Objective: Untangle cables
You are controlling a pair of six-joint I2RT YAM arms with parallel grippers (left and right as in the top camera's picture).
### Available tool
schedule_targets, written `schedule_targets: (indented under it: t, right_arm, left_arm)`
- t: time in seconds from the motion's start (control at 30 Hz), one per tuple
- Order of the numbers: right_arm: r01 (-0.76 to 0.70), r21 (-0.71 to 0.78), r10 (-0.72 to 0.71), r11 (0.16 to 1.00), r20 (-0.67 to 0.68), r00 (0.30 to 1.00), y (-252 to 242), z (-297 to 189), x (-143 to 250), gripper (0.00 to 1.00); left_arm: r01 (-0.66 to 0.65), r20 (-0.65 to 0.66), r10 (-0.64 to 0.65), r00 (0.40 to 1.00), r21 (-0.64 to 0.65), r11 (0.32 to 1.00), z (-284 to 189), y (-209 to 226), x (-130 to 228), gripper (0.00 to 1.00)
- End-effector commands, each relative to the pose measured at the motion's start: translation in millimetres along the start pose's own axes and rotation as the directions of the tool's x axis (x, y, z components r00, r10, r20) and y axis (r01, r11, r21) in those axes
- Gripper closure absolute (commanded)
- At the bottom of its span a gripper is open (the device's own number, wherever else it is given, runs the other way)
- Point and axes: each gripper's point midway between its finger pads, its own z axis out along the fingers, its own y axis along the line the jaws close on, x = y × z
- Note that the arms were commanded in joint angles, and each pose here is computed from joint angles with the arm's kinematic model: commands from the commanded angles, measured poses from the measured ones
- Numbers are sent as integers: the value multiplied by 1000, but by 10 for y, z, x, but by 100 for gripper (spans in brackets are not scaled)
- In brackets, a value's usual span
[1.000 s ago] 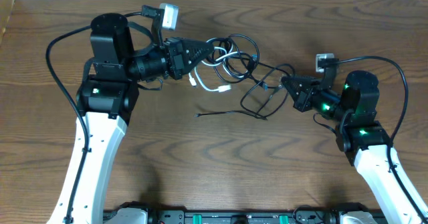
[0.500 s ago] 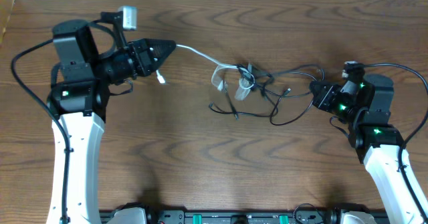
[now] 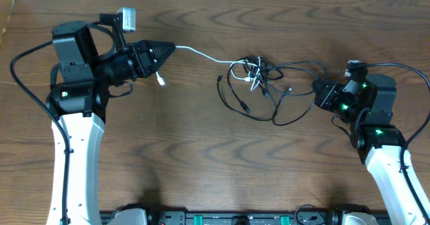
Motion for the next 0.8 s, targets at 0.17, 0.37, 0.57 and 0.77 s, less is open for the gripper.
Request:
schedule_targets:
  t: [0.17, 0.37, 0.57, 0.77]
  right_arm:
    - [-6, 16, 6, 1000, 4, 1000, -49, 5, 2, 76]
    - [-6, 8, 6, 1000, -1, 1000, -35, 5, 10, 24]
    - [21, -36, -21, 999, -8, 1000, 48, 5, 14, 14]
    - [30, -49, -30, 998, -14, 999, 95, 17, 38, 13]
  left_arm:
    - [-40, 9, 40, 999, 7, 999, -41, -76, -33, 93]
    - [-4, -13, 4, 1000, 0, 1000, -40, -52, 35, 93]
    - [14, -42, -14, 999, -9, 1000, -36, -32, 123, 93]
    - [-22, -123, 14, 992, -60, 998, 107, -26, 367, 87]
